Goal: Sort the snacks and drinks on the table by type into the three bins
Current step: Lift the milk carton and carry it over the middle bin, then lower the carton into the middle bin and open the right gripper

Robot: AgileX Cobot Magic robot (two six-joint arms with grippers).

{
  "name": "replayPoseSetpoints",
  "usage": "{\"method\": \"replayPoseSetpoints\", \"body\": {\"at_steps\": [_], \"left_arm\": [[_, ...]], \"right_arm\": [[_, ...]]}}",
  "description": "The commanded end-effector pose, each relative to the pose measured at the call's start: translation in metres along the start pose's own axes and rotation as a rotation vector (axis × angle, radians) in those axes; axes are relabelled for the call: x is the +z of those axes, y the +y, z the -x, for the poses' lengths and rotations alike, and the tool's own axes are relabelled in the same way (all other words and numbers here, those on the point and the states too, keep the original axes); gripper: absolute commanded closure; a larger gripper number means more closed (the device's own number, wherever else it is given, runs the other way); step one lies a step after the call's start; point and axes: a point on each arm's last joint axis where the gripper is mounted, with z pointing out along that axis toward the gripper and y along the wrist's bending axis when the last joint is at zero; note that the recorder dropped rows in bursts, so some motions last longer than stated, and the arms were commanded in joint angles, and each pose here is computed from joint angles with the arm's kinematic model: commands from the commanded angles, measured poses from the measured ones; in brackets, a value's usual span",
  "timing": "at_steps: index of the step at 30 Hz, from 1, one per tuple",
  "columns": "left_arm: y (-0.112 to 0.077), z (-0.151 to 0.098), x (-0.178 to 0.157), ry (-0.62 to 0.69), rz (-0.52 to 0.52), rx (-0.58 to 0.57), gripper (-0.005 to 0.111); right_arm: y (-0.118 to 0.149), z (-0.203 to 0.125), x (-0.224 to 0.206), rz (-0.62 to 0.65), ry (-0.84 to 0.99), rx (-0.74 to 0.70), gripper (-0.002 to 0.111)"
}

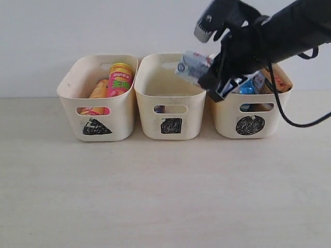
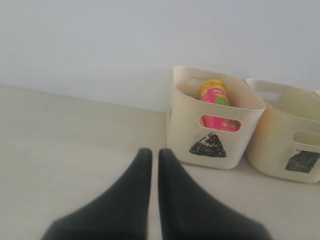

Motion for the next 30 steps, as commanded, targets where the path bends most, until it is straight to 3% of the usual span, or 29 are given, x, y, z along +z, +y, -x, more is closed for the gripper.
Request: {"method": "replayPoseSetpoints", "body": {"at_steps": [1, 4, 10, 24, 27, 30], "left_arm": [[0.000, 0.000, 0.000, -0.004, 0.002, 0.003, 0.102], [0.000, 0.000, 0.000, -0.004, 0.002, 0.003, 0.102], [0.000, 0.000, 0.000, -0.004, 0.002, 0.003, 0.102], [0.000, 0.000, 0.000, -0.004, 0.002, 0.003, 0.102], [0.000, 0.000, 0.000, -0.004, 0.002, 0.003, 0.102], [0.000, 0.000, 0.000, -0.004, 0.002, 0.003, 0.102]], "right_arm": [[-0.023, 0.012, 0.000, -0.250, -0.160, 0.112, 0.108], [-0.032, 0.010, 0.012, -0.351, -0.195, 0.143, 0.108], [-0.040, 0.015, 0.048, -0.283, -0.166, 0.143, 0.108], [-0.055, 0.010, 0.129, -0.273, -0.151, 0.159, 0.107], [-0.055, 0.007, 0.137, -0.274, -0.155, 0.210, 0.098], [-0.055, 0.004, 0.142, -0.278, -0.157, 0.241, 0.079]]}}
